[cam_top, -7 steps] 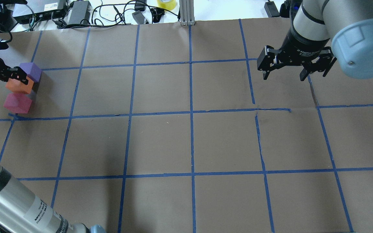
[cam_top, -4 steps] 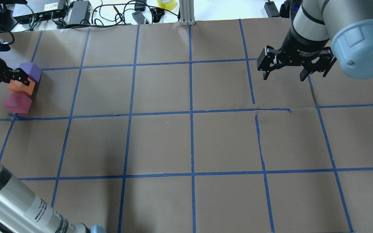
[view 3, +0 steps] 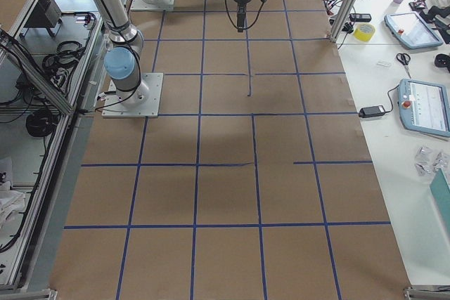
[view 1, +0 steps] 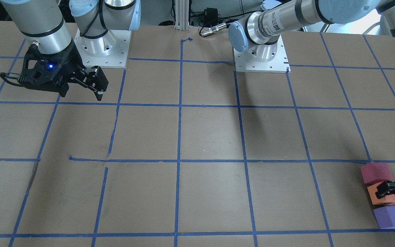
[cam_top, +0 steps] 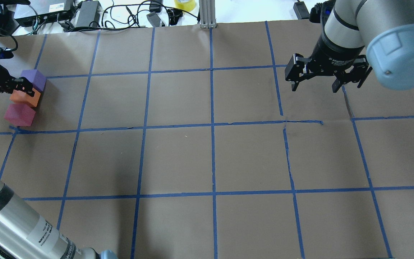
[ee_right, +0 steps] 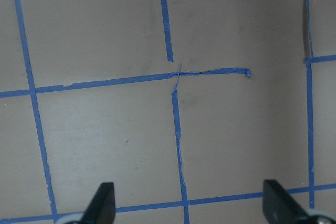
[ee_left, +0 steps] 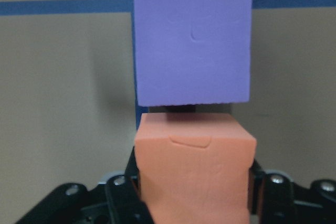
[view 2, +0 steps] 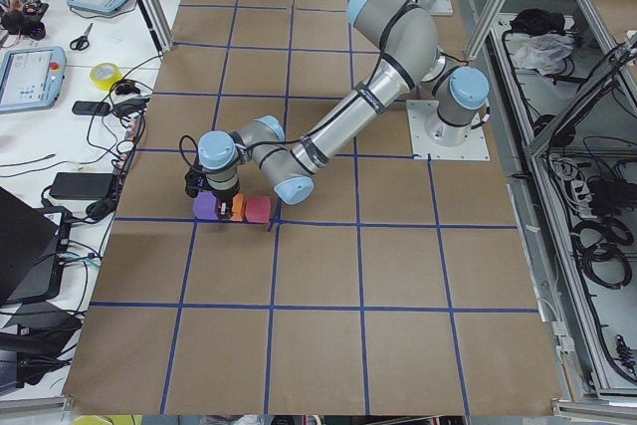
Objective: Arrange blocks in a line
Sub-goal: 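Lower the orange cube between the purple and pink cubes and release it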
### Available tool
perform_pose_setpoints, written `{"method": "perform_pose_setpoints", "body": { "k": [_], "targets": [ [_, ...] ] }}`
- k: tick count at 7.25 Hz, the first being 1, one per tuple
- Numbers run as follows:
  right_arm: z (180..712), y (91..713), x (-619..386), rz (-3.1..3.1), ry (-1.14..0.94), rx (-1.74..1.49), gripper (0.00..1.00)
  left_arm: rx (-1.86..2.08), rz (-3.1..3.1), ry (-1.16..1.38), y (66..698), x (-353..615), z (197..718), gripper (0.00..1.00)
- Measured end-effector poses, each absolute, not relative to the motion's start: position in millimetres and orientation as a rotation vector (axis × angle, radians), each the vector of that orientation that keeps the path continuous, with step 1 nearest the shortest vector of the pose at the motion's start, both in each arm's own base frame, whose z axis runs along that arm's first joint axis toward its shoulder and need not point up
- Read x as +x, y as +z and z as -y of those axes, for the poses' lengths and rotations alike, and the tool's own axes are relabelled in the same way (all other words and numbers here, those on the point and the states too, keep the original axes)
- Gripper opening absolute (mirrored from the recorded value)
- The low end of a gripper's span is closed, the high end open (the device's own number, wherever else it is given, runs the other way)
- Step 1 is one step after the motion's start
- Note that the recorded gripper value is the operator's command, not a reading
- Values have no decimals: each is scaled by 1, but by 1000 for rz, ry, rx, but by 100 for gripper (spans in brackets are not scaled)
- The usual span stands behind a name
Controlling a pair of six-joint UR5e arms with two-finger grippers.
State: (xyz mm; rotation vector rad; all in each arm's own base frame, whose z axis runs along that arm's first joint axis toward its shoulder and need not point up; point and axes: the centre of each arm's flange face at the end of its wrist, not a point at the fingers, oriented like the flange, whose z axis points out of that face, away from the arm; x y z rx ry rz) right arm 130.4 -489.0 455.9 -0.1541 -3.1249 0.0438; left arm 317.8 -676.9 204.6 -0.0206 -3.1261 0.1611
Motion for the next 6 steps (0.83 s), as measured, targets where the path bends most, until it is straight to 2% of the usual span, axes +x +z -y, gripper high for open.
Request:
{"method": "perform_pose_setpoints", "body": {
  "k": [3,4,5,6],
  "targets": [
    [489,456,130,3125,43,-154,100,-21,3126,163,200,317,678,0],
    [489,456,130,3125,43,-153,100,-22,3126,161,198,317,678,65],
    [489,456,130,3126,44,-153,100,-24,3127,164,196,317,678,100],
    [489,456,130,3125,45,-152,100,-33,3130,169,191,317,679,100]
  ]
}}
